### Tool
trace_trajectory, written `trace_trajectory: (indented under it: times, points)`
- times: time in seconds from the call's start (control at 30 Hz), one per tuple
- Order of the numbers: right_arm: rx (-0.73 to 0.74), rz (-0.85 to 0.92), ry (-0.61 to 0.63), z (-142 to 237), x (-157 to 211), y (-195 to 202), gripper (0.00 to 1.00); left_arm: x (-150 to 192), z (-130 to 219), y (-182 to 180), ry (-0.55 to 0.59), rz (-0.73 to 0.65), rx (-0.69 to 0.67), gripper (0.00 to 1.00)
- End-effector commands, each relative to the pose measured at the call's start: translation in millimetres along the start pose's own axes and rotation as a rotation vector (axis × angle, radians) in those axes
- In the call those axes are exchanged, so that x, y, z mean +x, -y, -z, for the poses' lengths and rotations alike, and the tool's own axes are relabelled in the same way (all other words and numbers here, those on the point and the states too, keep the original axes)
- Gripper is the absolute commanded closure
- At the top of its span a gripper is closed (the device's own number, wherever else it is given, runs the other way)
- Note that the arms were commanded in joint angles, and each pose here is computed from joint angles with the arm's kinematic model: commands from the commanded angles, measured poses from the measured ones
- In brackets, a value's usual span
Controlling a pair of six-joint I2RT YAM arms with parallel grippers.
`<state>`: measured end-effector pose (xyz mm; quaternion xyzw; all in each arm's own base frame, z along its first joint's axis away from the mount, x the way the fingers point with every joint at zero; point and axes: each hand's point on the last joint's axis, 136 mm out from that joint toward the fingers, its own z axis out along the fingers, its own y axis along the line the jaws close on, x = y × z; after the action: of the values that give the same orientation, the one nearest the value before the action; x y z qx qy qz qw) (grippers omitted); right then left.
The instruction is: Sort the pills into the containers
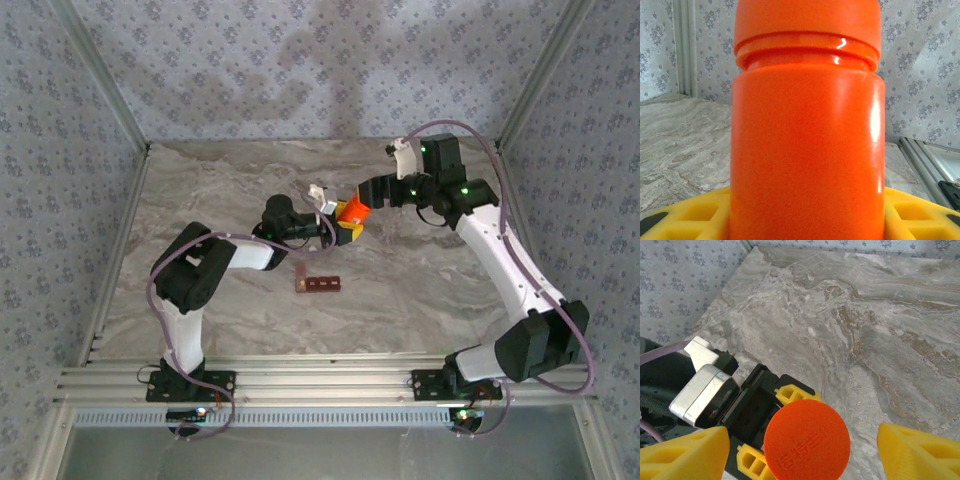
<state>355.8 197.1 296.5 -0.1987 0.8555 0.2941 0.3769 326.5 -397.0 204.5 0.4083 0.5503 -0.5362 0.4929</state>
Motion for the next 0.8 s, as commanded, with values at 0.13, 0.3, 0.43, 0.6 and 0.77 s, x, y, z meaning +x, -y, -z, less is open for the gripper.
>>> trace_trajectory:
  times: [0.13,0.3,0.43,0.6,0.77]
  points:
    - [-0.03,0.054,-0.041,2,-2,-7,0.21,-18,-3,8,0.033,-0.044,0.05,1.0]
    - [-0.022,0.066,-0.063,1,3,-5,0.21,-19,-4,11,0.028,-0.042,0.064,1.0]
    - [-0.019,0.068,-0.072,-1,5,-4,0.21,-17,-5,12,0.023,-0.042,0.068,1.0]
    - [-0.019,0.063,-0.092,-10,9,-1,0.21,-18,-6,14,0.022,-0.043,0.078,1.0]
    - [-0.028,0.054,-0.097,-16,8,-1,0.22,-18,-6,15,0.02,-0.045,0.078,1.0]
